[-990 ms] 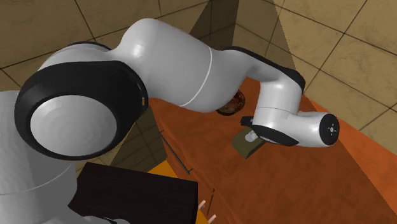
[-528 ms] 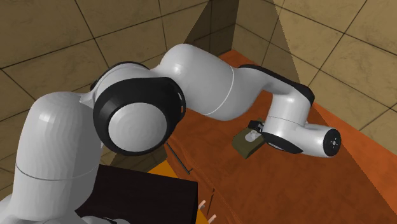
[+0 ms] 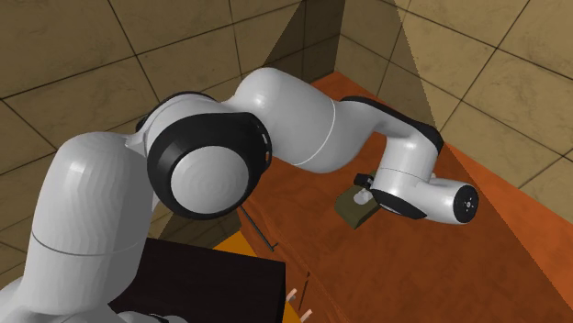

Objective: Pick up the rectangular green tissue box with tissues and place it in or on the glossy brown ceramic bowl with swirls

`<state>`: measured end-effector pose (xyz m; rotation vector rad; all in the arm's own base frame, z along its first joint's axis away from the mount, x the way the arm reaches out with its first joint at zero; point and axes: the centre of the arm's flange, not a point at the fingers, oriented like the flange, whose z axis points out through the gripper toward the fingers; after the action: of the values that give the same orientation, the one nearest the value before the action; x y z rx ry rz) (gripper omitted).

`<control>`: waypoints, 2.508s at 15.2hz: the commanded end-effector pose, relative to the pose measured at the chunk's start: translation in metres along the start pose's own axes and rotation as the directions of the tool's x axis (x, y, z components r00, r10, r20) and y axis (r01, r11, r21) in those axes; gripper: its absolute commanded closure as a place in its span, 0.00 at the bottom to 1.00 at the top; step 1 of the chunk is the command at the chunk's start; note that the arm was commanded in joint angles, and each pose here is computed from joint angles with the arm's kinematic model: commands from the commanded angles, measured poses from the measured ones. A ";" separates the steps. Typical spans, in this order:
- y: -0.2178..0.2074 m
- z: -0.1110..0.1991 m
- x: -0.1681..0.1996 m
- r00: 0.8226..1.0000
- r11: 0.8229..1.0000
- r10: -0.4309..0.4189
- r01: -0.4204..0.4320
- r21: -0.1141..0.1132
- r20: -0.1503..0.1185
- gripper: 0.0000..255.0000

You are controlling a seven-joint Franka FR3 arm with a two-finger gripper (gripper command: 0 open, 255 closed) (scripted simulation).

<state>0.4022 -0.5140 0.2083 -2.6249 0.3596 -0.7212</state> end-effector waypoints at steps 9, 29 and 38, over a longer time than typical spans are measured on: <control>0.000 0.000 -0.001 1.000 1.000 0.000 0.000 0.000 0.000 1.00; -0.034 -0.062 0.034 1.000 1.000 0.000 0.000 0.000 0.000 1.00; -0.055 -0.100 0.055 1.000 1.000 0.000 0.000 0.000 0.000 1.00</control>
<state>0.4030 -0.5141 0.3287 -2.6250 0.3595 -0.7216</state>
